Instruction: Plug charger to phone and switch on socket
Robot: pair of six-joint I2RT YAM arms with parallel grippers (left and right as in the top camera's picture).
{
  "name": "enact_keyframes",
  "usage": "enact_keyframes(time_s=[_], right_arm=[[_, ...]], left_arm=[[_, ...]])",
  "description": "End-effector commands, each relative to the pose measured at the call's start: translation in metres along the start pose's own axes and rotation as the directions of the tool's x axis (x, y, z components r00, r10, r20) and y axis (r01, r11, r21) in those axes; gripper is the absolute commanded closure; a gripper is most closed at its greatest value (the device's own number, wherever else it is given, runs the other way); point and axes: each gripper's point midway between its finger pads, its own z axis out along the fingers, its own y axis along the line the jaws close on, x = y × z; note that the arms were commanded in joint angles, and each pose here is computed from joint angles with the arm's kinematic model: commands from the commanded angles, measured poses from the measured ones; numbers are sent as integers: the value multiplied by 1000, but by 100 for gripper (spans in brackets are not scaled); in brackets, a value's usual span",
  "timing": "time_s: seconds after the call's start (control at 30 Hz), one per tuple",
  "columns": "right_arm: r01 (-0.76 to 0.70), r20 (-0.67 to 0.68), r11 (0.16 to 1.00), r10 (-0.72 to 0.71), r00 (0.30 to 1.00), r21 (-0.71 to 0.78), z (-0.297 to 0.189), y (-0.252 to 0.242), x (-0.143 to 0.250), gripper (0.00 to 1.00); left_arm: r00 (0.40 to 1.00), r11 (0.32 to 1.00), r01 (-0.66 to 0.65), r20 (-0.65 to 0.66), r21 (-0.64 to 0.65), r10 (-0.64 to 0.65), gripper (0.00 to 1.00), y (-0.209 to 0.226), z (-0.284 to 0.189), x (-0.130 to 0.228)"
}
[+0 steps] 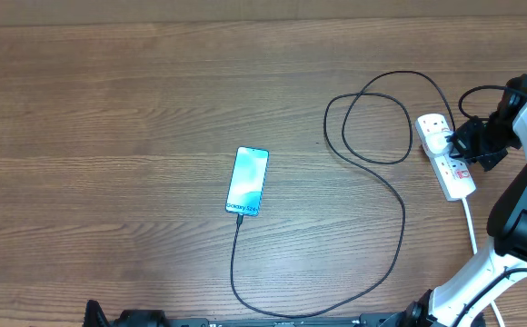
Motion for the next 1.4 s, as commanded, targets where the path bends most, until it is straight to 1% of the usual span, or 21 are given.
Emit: enact_keyframes(time_s=[0.0, 0.3, 0.63, 0.87, 1.0, 1.13, 1.37], right_arm=[[-4, -16, 1000, 4, 1000, -1, 16, 0, -2, 96], [-12, -43, 1000, 13, 999, 12, 21, -4, 4, 96], [-32, -196, 995, 50, 979, 94, 56, -24, 29, 96], [-35, -206, 993, 57, 977, 113, 57, -28, 32, 96], [-44, -196, 986, 76, 978, 162, 47, -40, 26, 96], [-72, -194, 984, 104, 976, 162, 27, -43, 16, 96], [-108, -150, 984, 129, 980, 140, -21, -40, -7, 96]], left_arm=[[1000, 1000, 10, 12, -12, -10, 0, 2, -1, -1], [1000, 1000, 10, 12, -12, -10, 0, 2, -1, -1], [1000, 1000, 9, 12, -12, -9, 0, 2, -1, -1], [1000, 1000, 9, 12, -12, -9, 0, 2, -1, -1], [1000, 1000, 9, 12, -12, -9, 1, 2, -1, -1], [1000, 1000, 10, 12, -12, -10, 0, 2, -1, -1], [1000, 1000, 9, 12, -12, -9, 1, 2, -1, -1]])
